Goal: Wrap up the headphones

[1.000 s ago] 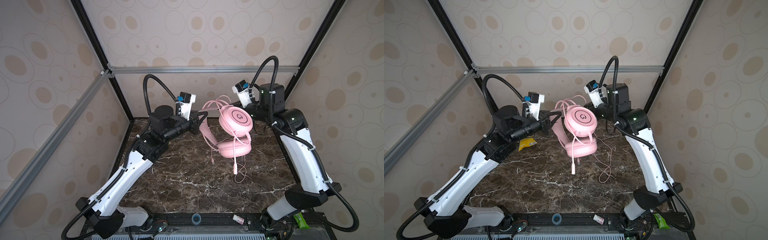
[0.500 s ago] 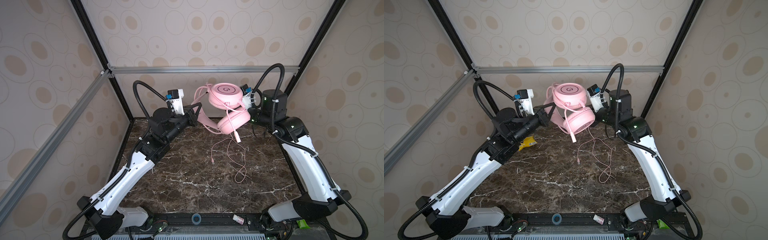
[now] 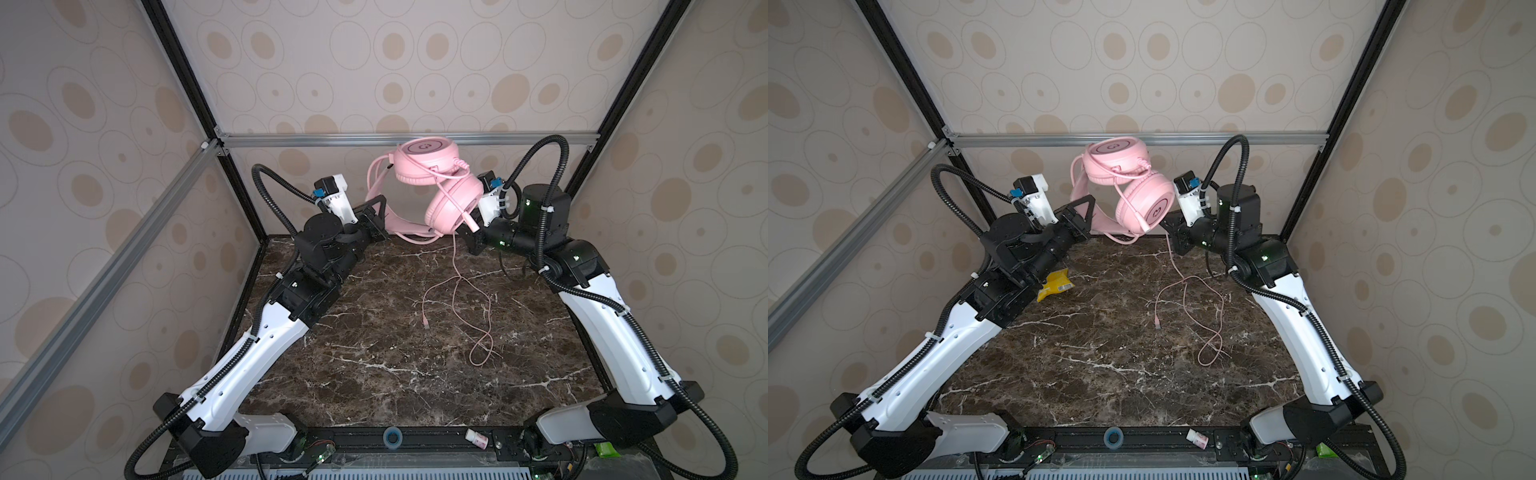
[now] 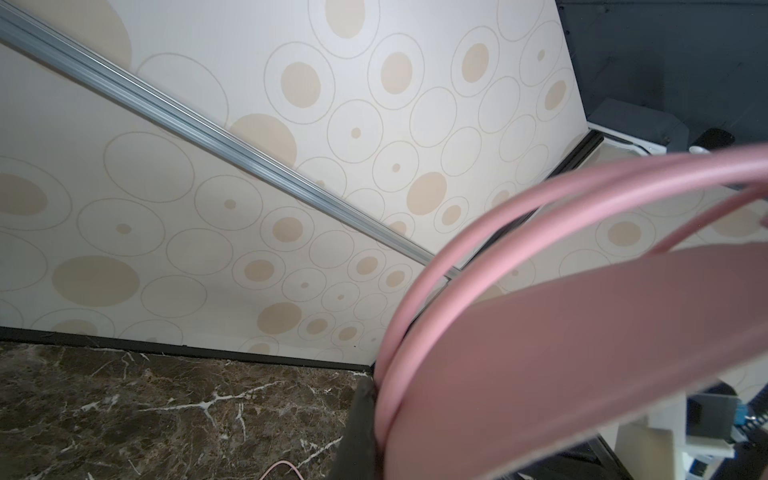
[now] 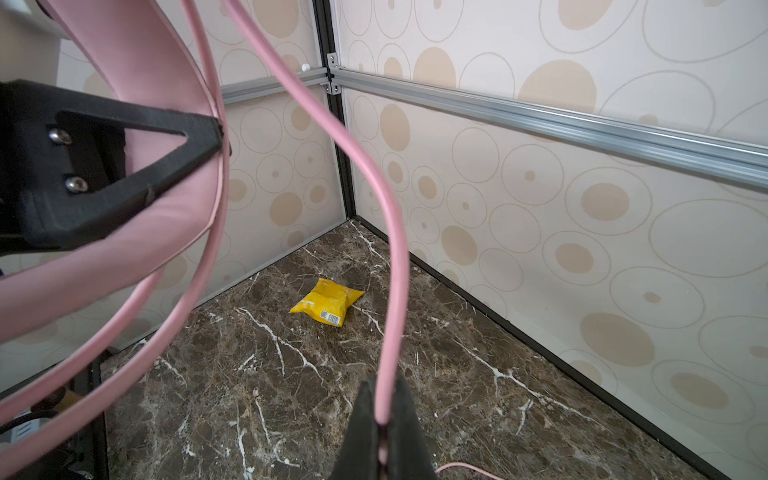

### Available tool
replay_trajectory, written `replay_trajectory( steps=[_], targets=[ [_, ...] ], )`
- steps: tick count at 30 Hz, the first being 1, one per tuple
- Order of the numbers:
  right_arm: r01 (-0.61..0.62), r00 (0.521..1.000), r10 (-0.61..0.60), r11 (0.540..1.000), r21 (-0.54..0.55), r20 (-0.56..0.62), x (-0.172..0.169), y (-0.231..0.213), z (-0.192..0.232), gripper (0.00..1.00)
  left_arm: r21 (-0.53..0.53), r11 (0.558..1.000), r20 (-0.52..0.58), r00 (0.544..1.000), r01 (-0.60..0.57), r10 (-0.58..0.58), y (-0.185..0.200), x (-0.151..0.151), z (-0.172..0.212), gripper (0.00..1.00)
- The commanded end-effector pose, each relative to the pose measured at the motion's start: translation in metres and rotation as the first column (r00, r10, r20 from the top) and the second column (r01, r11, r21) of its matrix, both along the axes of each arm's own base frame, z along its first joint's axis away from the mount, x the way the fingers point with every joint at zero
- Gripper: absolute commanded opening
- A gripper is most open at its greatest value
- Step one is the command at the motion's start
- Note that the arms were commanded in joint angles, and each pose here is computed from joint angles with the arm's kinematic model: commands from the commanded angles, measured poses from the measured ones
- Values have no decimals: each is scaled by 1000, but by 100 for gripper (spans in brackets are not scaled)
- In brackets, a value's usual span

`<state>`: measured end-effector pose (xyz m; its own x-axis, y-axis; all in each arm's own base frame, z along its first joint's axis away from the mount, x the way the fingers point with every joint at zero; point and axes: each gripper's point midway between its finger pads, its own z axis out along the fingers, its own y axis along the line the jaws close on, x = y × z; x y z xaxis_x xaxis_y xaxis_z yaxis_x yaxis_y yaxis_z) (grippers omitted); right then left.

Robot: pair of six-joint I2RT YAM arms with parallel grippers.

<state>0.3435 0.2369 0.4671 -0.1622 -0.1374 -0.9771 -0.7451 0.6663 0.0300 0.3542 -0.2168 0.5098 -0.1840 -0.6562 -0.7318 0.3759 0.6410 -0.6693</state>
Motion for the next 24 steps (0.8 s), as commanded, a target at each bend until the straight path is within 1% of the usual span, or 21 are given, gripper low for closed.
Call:
replay_trajectory(
  steps=[1,5,9,13,19,22,24],
  targets=[
    [-22,999,21,999,49,31,-9,0,14,0,-199,977,57,994,-80,94,29,-7,44,0],
    [-31,1000,31,998,59,3,-7,3,9,0,-204,969,29,988,-142,151,33,2,46,0],
    [-31,999,31,997,75,-9,-6,5,7,0,-176,957,-30,973,-229,227,41,10,35,0],
    [-38,998,42,993,112,-37,-8,7,2,0,-105,949,-47,955,-296,293,46,18,27,0],
    [-55,992,71,987,150,-104,-10,16,-17,0,-49,930,-56,931,-364,361,53,24,25,0],
    [-46,990,70,982,184,-122,-10,17,-22,0,-17,912,-57,911,-411,409,61,26,26,0],
    [-47,988,76,978,202,-136,-11,17,-25,0,23,895,-59,893,-446,447,65,28,26,0]
  ],
)
